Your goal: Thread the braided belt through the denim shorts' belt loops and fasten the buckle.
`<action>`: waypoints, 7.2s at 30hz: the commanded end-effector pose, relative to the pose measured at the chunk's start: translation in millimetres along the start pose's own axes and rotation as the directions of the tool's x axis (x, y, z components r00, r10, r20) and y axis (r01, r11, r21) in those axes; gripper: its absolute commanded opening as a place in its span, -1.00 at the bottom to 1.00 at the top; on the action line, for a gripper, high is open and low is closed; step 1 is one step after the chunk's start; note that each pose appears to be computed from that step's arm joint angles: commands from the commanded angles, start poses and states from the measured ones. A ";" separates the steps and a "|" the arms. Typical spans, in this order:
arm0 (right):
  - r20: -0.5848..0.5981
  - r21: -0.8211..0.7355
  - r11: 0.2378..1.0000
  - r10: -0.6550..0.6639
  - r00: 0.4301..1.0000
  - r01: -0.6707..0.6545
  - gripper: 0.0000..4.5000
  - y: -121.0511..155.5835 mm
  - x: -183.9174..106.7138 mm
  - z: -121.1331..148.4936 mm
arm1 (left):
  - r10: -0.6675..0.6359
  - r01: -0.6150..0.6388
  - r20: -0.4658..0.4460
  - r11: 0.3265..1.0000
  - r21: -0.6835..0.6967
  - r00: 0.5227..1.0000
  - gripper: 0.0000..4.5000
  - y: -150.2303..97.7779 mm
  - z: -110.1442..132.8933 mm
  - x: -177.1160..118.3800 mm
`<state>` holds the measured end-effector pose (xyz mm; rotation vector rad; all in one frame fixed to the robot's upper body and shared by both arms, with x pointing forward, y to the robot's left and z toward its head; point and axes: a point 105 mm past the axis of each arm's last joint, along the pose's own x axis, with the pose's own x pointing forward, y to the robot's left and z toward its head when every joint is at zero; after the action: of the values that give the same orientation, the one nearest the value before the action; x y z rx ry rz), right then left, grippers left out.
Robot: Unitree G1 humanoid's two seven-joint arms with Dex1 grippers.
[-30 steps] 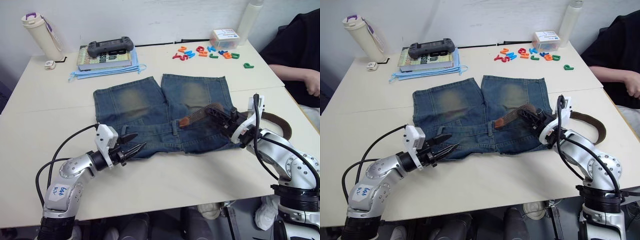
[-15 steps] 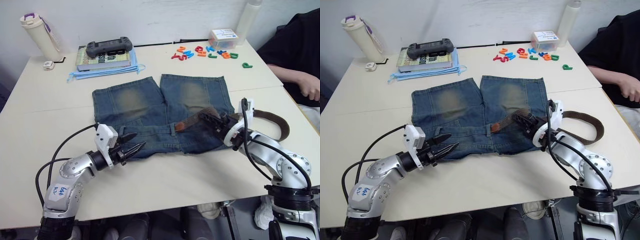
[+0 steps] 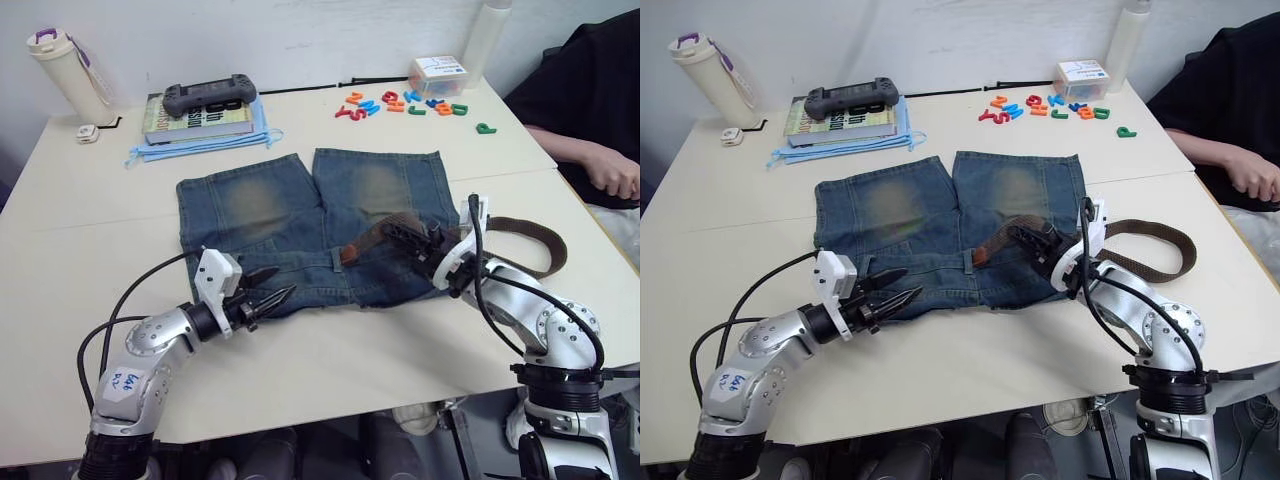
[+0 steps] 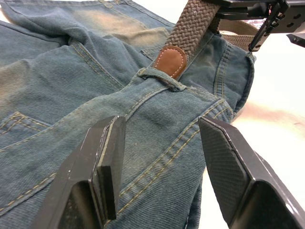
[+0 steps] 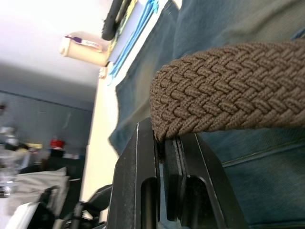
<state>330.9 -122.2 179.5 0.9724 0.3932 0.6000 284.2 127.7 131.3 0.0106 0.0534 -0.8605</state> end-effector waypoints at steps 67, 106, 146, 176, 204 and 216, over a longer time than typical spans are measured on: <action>-0.195 -0.048 0.999 -0.003 0.981 -0.006 -1.00 6.7 42.9 -65.7 | 0.046 -0.045 -0.059 0.999 0.018 0.997 0.21 27.7 3.7 -24.2; -0.239 -0.783 0.596 -0.027 0.971 -0.176 0.95 57.8 -28.1 -65.9 | -0.080 0.035 -0.033 0.725 -0.688 0.996 0.24 10.8 2.4 8.5; -0.217 -0.812 0.582 -0.377 0.901 0.047 0.98 -45.9 -24.8 -80.5 | 0.057 -0.044 -0.005 0.705 -0.708 0.998 -0.98 46.0 16.8 -28.1; -0.100 -0.954 0.298 -0.194 0.976 -0.039 0.98 19.5 -40.5 -61.0 | 0.067 -0.027 0.025 0.682 -0.731 0.997 -0.98 40.1 17.1 -24.7; 0.207 -0.789 -0.609 -0.391 0.897 -0.083 -0.03 -55.9 -40.3 -61.6 | 0.054 -0.005 0.043 0.673 -0.740 0.998 -1.00 36.3 17.9 -17.6; 0.202 -0.574 -0.784 -0.414 0.888 -0.236 -0.99 -65.6 -50.1 -4.1 | 0.048 0.010 0.056 0.668 -0.744 0.997 -1.00 32.4 17.1 -14.6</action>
<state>302.4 -168.5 112.7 -1.5610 0.0373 0.4784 301.6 159.3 136.9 -0.8077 0.3978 -0.7418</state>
